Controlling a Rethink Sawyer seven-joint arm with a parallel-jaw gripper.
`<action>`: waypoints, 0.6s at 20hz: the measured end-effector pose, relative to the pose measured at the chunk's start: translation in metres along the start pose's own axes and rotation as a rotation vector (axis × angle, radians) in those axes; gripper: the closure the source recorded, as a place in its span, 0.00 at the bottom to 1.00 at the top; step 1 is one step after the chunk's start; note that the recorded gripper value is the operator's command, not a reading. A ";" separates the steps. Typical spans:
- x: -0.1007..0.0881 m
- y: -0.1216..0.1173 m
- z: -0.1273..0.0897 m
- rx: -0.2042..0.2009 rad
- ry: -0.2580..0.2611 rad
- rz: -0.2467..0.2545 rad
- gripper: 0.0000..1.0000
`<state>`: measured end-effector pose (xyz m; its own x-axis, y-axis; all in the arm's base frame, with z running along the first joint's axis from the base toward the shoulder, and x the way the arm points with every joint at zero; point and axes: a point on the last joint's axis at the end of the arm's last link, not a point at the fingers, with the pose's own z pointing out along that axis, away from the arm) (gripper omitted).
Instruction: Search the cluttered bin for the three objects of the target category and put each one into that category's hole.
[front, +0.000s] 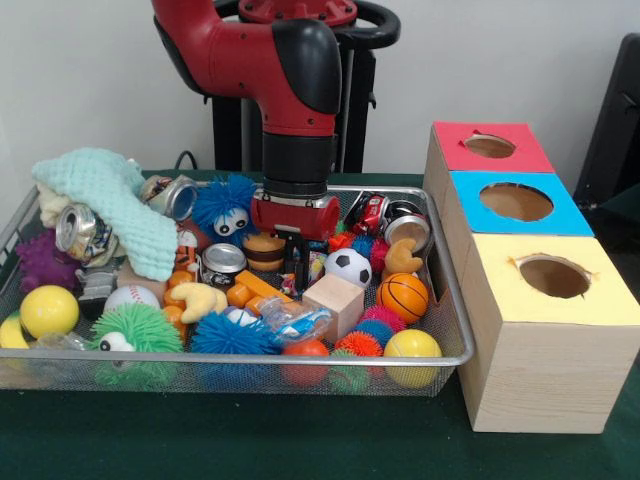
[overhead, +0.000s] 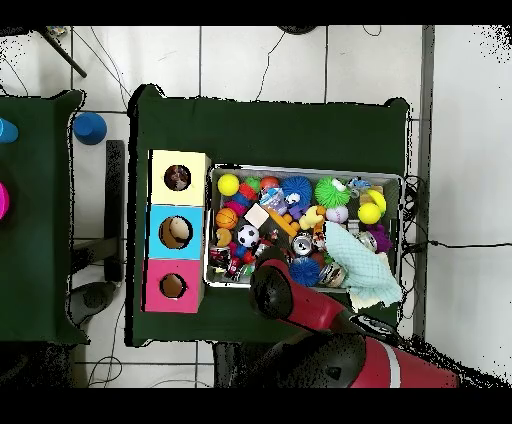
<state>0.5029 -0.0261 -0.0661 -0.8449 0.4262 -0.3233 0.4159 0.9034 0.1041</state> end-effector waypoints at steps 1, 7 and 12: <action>0.000 0.000 0.000 0.000 0.000 0.000 1.00; 0.000 0.000 0.000 -0.001 0.000 -0.001 1.00; 0.002 0.002 -0.005 -0.006 0.031 -0.017 1.00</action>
<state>0.5005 -0.0235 -0.0620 -0.8618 0.4122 -0.2956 0.3997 0.9107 0.1045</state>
